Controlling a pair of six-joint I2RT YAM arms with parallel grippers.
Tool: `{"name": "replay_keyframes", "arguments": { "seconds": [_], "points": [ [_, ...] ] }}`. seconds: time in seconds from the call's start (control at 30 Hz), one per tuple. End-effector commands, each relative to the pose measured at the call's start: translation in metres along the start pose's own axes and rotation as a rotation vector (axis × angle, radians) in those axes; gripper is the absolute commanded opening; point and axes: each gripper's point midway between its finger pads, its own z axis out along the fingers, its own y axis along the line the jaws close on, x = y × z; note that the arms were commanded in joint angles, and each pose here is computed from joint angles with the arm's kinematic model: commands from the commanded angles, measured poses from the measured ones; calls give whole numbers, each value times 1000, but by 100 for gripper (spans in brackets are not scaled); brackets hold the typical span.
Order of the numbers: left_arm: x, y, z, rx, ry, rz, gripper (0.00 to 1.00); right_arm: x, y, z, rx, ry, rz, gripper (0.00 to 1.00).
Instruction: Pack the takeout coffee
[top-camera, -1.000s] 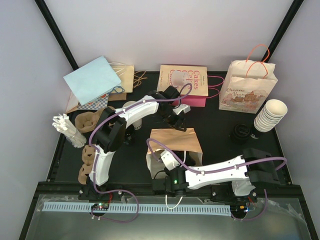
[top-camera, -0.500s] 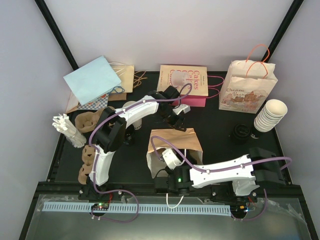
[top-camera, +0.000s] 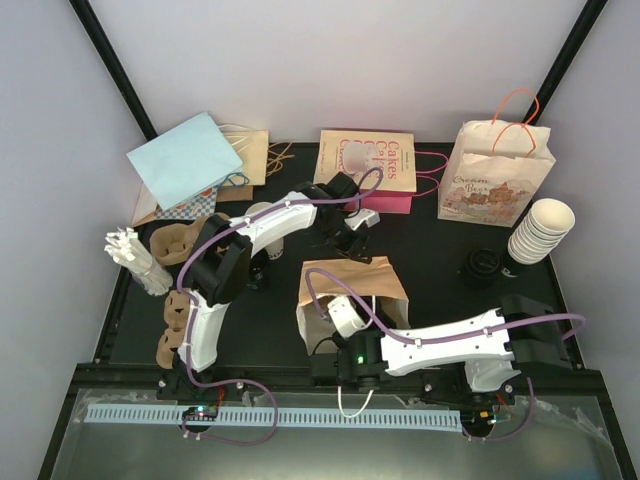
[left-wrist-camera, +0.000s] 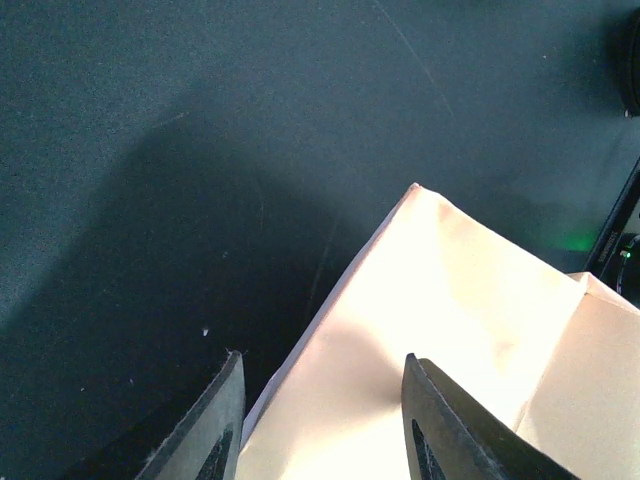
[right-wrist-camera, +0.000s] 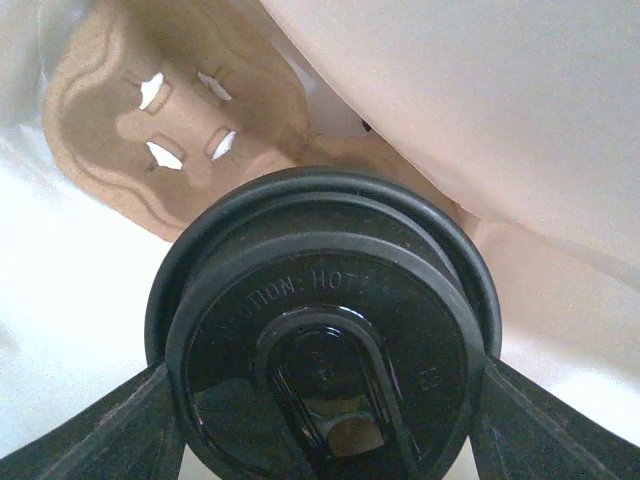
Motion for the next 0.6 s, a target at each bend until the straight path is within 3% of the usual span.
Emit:
{"name": "replay_keyframes", "arguments": {
  "seconds": [0.0,0.57],
  "points": [
    [8,-3,-10,-14,10,-17,44,1,-17,3,91,6,-17,47],
    [9,-5,-11,-12,9,-23,44,4,-11,6,13,5,31,47]
  ]
}}
